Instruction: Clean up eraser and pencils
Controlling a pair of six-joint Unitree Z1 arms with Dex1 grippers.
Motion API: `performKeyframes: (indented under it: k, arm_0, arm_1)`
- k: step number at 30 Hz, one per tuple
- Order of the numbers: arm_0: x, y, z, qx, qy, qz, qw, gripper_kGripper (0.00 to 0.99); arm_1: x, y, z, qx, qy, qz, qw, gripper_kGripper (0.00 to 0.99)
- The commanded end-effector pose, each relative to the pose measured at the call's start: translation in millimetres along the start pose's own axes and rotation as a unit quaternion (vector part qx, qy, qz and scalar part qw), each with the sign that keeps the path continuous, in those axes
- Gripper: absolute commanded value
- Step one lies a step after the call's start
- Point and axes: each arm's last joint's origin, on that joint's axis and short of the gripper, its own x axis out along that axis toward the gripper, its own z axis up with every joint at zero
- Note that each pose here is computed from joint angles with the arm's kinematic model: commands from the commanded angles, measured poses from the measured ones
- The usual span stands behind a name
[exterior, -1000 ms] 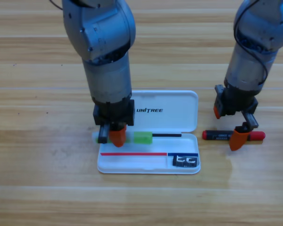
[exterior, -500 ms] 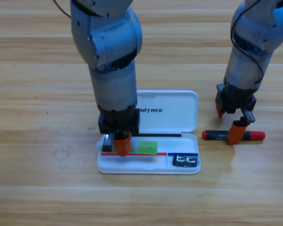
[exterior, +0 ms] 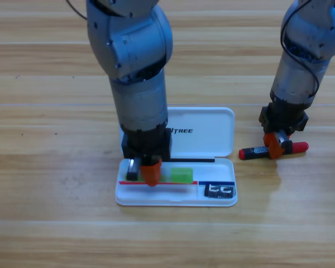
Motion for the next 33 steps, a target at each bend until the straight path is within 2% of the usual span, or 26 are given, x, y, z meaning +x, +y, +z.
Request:
performKeyframes:
  k: [1,4,10,17,18,20,21,22,33]
  arm_0:
    - [31.8,-7.1,12.5,0.010,0.027,-0.030,0.9991,0.000]
    - [35.2,-6.8,12.9,0.010,0.030,-0.033,0.9990,0.000]
    - [39.3,-6.5,14.2,0.010,0.034,-0.034,0.9988,0.000]
    - [34.4,-4.3,13.9,0.000,0.037,-0.020,0.9991,0.000]
    - [33.0,-4.9,14.0,-0.001,0.037,-0.019,0.9991,0.100]
    - [31.5,-4.9,12.7,-0.003,0.038,-0.018,0.9991,0.804]
    - [30.9,-5.5,13.0,-0.003,0.038,-0.017,0.9991,0.966]
    - [30.1,-5.5,12.0,-0.004,0.037,-0.018,0.9991,0.990]
    - [20.4,-7.7,8.2,-0.006,0.037,-0.010,0.9992,0.990]
  arm_1:
    - [14.2,6.0,-13.8,0.037,0.012,0.034,0.999,0.000]
    - [-13.9,13.3,-13.4,0.059,0.004,0.012,0.998,0.000]
    - [-66.5,40.4,-11.2,0.100,-0.006,-0.006,0.995,0.000]
    - [-91.9,65.1,-2.4,0.102,-0.023,0.012,0.994,0.000]
    - [-92.8,66.6,-0.9,0.101,-0.025,0.014,0.994,0.000]
    - [-93.4,68.3,3.1,0.101,-0.026,0.016,0.994,0.000]
    - [-94.0,68.6,5.1,0.101,-0.028,0.015,0.994,0.000]
    - [-94.2,69.7,7.1,0.101,-0.028,0.015,0.994,0.000]
    - [-105.8,81.9,36.2,0.085,-0.051,0.027,0.995,0.000]
